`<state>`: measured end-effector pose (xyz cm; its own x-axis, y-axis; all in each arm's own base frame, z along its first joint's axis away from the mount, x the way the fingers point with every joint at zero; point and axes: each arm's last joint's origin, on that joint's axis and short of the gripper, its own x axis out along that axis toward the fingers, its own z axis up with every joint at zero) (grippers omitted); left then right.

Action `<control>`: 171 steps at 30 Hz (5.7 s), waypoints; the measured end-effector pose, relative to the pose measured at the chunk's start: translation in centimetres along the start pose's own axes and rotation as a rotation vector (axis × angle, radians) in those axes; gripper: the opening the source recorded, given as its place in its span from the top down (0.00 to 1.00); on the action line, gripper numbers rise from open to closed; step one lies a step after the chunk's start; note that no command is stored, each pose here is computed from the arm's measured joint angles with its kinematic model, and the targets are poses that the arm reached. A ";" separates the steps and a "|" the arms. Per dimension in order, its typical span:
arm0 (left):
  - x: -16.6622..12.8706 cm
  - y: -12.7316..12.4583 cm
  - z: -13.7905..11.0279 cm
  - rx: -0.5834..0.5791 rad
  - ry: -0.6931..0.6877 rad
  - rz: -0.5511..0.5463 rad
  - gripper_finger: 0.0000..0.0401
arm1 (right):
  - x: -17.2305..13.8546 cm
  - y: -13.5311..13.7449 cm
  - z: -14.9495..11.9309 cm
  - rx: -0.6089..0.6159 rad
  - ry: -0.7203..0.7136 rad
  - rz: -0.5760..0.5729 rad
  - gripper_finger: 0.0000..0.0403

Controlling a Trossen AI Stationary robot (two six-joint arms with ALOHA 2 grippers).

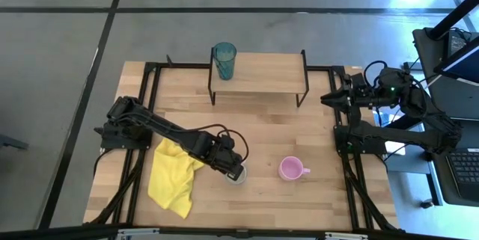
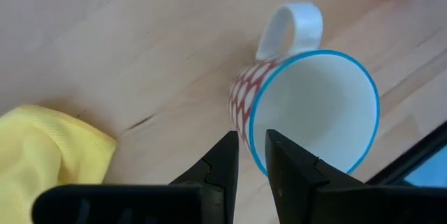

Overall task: Stack small to large cups/mugs on shelf
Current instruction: Put the red cup on the shelf

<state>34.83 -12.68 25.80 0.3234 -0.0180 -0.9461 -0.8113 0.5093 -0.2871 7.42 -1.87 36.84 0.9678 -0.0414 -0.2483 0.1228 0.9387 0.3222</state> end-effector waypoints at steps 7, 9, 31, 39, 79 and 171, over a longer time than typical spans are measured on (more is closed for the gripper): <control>0.0 -0.3 0.3 0.036 0.040 -0.043 0.83 | 0.0 0.0 0.0 0.001 -0.001 -0.001 0.81; 0.1 -0.2 0.7 0.022 0.046 -0.044 0.83 | 0.0 0.0 0.0 0.000 0.000 -0.003 0.81; -8.9 -5.3 3.9 0.440 -0.472 -0.315 0.83 | 0.0 0.0 0.0 -0.032 0.001 -0.003 0.81; -11.2 -6.4 4.2 0.450 -0.553 -0.424 0.83 | 0.0 0.0 0.0 -0.031 0.001 -0.003 0.81; -1.6 -3.6 -1.7 0.067 -0.092 0.188 0.83 | 0.0 0.0 -0.1 -0.026 0.004 -0.002 0.81; 4.1 -3.5 4.2 1.292 0.107 0.096 0.98 | 0.0 0.1 -0.3 0.240 0.052 0.053 0.81</control>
<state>41.01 -10.89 23.57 0.2016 0.0273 -0.9791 0.2433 0.9669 0.0771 7.36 -1.64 36.56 0.9624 0.0291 -0.2701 0.1270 0.8308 0.5419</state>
